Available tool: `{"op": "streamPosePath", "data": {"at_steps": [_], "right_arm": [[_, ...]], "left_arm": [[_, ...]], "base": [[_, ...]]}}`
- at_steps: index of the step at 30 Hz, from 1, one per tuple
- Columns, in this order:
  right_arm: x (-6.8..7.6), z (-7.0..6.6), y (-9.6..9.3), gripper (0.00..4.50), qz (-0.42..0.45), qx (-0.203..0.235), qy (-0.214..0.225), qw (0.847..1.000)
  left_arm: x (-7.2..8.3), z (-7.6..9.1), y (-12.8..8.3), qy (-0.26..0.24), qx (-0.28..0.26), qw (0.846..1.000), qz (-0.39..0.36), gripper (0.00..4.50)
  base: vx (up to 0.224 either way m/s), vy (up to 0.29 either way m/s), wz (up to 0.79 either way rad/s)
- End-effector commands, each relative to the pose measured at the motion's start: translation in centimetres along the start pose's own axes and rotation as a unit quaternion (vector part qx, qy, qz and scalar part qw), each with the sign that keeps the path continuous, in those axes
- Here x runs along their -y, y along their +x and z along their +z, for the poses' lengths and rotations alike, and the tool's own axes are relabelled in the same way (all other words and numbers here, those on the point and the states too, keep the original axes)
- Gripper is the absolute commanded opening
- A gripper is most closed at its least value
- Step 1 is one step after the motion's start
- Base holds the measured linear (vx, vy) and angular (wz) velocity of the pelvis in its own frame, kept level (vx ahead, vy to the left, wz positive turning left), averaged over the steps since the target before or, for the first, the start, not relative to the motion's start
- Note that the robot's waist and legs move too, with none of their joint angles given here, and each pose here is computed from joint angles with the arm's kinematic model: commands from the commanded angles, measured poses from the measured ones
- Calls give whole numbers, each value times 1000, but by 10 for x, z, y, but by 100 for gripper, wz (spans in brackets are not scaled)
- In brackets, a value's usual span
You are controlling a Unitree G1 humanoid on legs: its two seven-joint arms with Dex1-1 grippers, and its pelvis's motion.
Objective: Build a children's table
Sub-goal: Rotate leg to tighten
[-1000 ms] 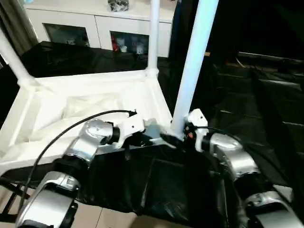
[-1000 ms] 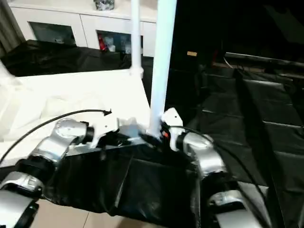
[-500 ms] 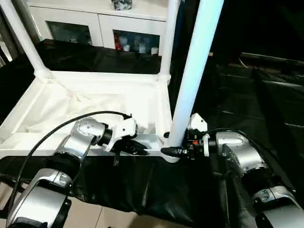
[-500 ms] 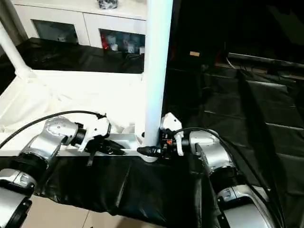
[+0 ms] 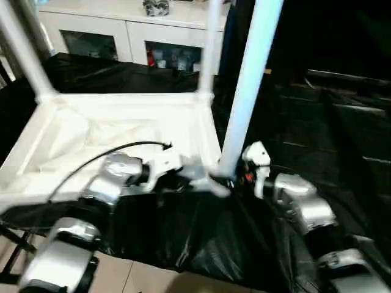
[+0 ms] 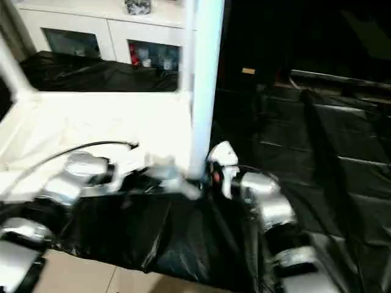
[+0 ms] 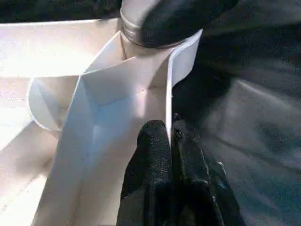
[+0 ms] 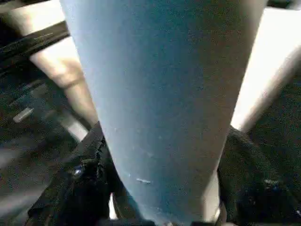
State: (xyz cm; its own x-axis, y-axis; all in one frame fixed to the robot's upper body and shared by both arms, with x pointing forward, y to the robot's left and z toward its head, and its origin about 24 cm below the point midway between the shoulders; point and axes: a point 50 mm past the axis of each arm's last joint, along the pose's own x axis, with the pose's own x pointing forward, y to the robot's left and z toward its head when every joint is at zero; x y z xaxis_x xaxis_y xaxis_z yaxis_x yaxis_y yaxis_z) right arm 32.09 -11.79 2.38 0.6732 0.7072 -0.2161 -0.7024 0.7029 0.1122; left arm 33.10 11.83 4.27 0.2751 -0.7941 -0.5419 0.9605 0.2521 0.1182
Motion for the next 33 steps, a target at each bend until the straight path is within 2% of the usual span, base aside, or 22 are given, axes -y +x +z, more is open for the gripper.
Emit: {"op": "streamPosePath", "data": {"at_steps": [1, 2, 4, 5, 7, 8, 9, 11, 13, 14, 15, 17, 20, 25, 27, 28, 33], "right_arm": [[-9, -16, 11, 264, -46, -41, 20, 998], [-9, -17, 11, 264, -48, -41, 20, 998], [-18, -18, 28, 264, -99, -44, 44, 993], [-18, -18, 28, 264, -99, -44, 44, 993], [-28, -11, 40, 264, -102, -31, 48, 993], [-30, -7, 42, 264, -96, -26, 34, 994], [-31, -5, 44, 319, -91, -20, 22, 995], [-30, 0, 42, 333, -80, -7, 15, 997], [-25, 2, 38, 339, -70, -1, 11, 998], [-21, 3, 34, 371, -59, -3, 9, 998], [-18, 3, 30, 379, -48, -5, 5, 999], [-9, 2, 17, 380, -1, -16, -19, 1000], [-3, 1, 3, 380, 50, -28, -34, 998], [1, 5, -13, 380, 139, -41, -45, 988], [1, 5, -15, 380, 148, -43, -46, 987], [1, 7, -17, 351, 166, -46, -48, 984], [2, 12, -23, 318, 229, -59, -56, 970]], "left_arm": [[12, -6, 22, -36, -12, 999, 22, 0], [12, -6, 22, -36, -12, 999, 22, 0], [17, 6, 39, -40, 6, 999, 30, 0], [17, 6, 39, -40, 6, 999, 30, 0], [20, 13, 46, -32, 10, 999, 29, 0], [20, 14, 47, -29, 9, 999, 29, 0], [21, 14, 47, -28, 8, 999, 29, 0], [20, 14, 45, -16, 10, 999, 25, 0], [19, 11, 40, -13, 6, 1000, 24, 0], [19, 9, 37, -10, 8, 1000, 19, 0], [19, 7, 34, -9, 8, 1000, 15, 0], [19, -1, 24, -7, 5, 1000, -12, 0], [19, -8, 13, -3, 0, 999, -37, 0], [17, -15, -2, 8, -3, 997, -75, 0], [17, -15, -4, 9, -3, 997, -80, 0], [16, -16, -6, 7, -2, 996, -85, 0], [12, -20, -17, 4, -10, 994, -107, 0]], "base": [[0, 0, 0], [0, 0, 0], [0, 0, 0], [0, 0, 0], [0, 0, 0], [0, 0, 0], [0, 0, 0], [0, 0, 0], [0, 0, 0], [0, 0, 0], [0, 0, 0], [0, 0, 0], [0, 0, 0], [0, 0, 0], [0, 0, 0], [0, 0, 0], [0, 0, 0]]}}
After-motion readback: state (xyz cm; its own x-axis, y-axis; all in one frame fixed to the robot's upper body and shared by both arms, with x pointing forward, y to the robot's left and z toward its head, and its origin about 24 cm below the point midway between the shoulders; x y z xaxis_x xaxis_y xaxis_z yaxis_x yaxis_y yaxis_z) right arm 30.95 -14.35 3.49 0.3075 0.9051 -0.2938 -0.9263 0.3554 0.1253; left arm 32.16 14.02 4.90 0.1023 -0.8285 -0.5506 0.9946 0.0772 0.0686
